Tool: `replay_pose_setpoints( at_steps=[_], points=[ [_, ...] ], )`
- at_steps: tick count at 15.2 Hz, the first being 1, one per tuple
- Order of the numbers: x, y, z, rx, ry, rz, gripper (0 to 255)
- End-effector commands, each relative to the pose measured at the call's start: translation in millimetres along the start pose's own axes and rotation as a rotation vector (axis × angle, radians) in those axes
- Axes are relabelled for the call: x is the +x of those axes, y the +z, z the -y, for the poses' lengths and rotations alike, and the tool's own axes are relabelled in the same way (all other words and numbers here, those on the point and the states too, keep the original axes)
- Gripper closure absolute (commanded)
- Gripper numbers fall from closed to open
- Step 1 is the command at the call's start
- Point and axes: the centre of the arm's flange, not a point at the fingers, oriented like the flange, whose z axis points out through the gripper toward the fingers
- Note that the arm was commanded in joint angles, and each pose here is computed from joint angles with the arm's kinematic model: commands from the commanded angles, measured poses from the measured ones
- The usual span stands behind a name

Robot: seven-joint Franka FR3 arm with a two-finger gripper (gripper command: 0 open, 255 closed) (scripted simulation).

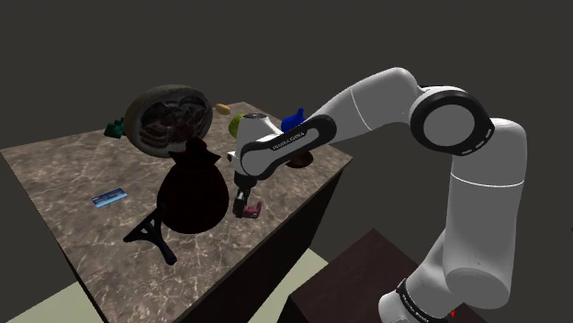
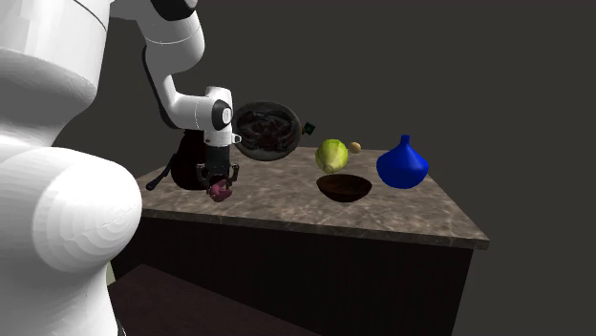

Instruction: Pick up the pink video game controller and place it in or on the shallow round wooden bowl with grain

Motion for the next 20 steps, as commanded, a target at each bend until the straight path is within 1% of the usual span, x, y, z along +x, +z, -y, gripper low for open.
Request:
replay_pose_setpoints(
  at_steps=[1,20],
  points=[
    [-0.2,-5.0,0.5,0.000,0.000,0.000,255],
    [-3.0,-104.7,11.3,0.000,0.000,0.000,255]
  ],
)
